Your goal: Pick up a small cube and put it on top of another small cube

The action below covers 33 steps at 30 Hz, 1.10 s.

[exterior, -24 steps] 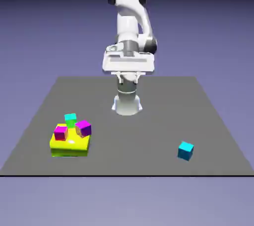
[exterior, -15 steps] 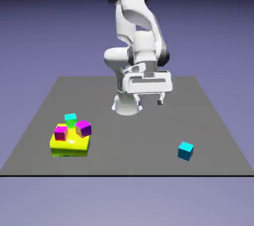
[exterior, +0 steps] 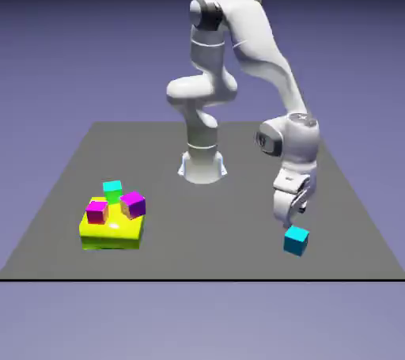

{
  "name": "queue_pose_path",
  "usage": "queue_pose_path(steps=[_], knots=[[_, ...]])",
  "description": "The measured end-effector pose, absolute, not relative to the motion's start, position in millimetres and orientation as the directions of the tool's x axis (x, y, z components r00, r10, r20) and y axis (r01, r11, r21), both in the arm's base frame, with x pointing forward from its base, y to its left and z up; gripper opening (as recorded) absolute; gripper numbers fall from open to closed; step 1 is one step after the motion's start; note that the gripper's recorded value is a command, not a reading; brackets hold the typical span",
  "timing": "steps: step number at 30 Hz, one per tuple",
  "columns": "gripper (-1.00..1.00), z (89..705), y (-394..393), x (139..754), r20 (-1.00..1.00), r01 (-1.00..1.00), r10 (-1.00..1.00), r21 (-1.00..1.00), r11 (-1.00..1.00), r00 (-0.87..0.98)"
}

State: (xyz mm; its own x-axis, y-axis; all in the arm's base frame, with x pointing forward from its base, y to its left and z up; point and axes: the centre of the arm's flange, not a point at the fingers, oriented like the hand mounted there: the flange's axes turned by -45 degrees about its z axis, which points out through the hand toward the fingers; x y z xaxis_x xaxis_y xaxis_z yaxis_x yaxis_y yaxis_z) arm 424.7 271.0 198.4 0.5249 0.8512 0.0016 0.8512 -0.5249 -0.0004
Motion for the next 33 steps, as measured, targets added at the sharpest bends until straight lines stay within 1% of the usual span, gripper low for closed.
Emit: queue_pose_path(steps=[5, 6, 8, 13, 17, 20, 22, 24, 28, 29, 30, 33], knots=[[0.00, 131, 271, 425, 0.002, 0.851, 0.851, 0.000, -0.525, 0.525], [-1.00, 128, 271, 425, 0.002, 0.851, 0.851, 0.000, -0.525, 0.525], [-1.00, 128, 271, 425, 0.002, 0.851, 0.851, 0.000, -0.525, 0.525], [-1.00, 196, 271, 425, 0.001, 0.851, 0.851, -0.001, -0.525, 0.525], [-1.00, 239, 147, 467, -0.018, 0.666, 0.666, 0.050, -0.744, 0.746], [-1.00, 270, 34, 475, -0.018, 0.449, 0.449, 0.069, -0.891, 0.893], [-1.00, 289, -35, 464, -0.014, 0.293, 0.293, 0.070, -0.953, 0.956], [-1.00, 307, -85, 446, -0.008, 0.162, 0.162, 0.061, -0.985, 0.987], [-1.00, 333, -183, 387, 0.001, -0.132, -0.132, 0.014, -0.991, 0.991], [-1.00, 338, -204, 370, 0.002, -0.203, -0.203, -0.002, -0.979, 0.979], [-1.00, 338, -204, 370, 0.002, -0.203, -0.203, -0.002, -0.979, 0.979], [-1.00, 296, -204, 372, 0.002, -0.201, -0.201, -0.005, -0.980, 0.980]])
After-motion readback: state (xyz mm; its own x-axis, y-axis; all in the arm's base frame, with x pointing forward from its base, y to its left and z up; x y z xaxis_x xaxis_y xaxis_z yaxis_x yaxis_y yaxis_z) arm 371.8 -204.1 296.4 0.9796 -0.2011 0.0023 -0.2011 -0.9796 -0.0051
